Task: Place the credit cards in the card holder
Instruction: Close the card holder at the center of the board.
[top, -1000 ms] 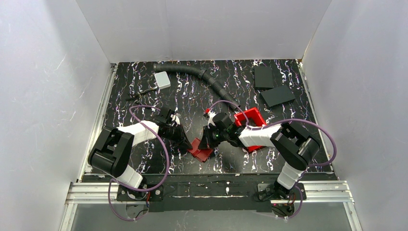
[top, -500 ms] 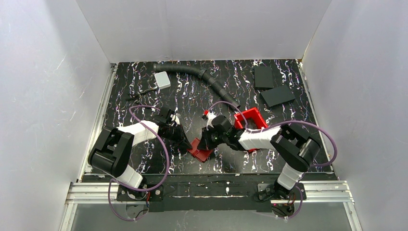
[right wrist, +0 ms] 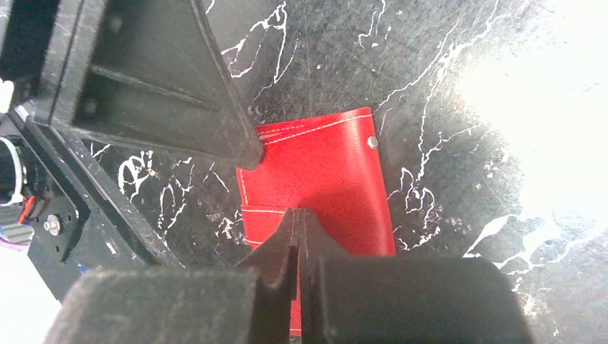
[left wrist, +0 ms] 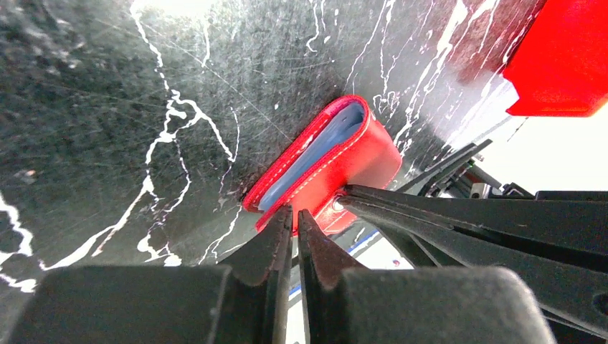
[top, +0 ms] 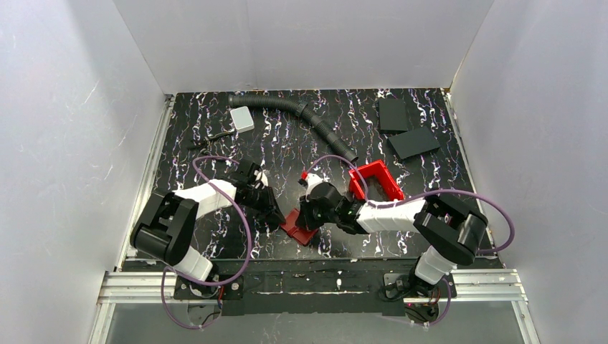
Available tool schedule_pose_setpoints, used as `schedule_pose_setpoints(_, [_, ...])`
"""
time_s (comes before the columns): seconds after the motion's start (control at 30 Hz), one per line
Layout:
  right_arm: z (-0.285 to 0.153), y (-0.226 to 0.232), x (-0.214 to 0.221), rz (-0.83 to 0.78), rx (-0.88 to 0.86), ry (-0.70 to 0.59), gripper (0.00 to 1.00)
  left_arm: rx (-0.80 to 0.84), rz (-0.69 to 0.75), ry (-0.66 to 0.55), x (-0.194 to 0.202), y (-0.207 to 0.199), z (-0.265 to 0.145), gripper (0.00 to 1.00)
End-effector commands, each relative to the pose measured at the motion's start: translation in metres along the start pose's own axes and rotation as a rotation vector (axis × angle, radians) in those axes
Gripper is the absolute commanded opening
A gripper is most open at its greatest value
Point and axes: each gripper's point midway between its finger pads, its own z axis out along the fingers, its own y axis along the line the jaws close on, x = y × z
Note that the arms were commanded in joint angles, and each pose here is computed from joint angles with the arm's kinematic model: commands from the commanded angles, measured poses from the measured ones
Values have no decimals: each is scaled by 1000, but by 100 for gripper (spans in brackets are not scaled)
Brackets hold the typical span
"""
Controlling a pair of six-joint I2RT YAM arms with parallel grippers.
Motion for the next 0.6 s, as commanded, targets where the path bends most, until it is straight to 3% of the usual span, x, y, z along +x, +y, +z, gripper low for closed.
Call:
schedule_pose_setpoints(0.0, [-25,-53,78,-50,232,320,1,30,102,-59,-7,-21,-26,12])
schedule_pose_setpoints(0.13, [-17,-32,74,49,162,327,1,128,195,-154,-5,-55,-63,27])
schedule_pose_setpoints(0.2, [-16,-25,77,127,130,320,1,198,188,-151,1,-70,-70,30])
schedule_pose_setpoints(0.33, [-16,-20,78,249,104,260,1,280,111,-111,14,-81,-57,20])
schedule_pose_setpoints(0.57, [-19,-12,61,351,110,199,1,199,33,-150,24,-56,-38,7])
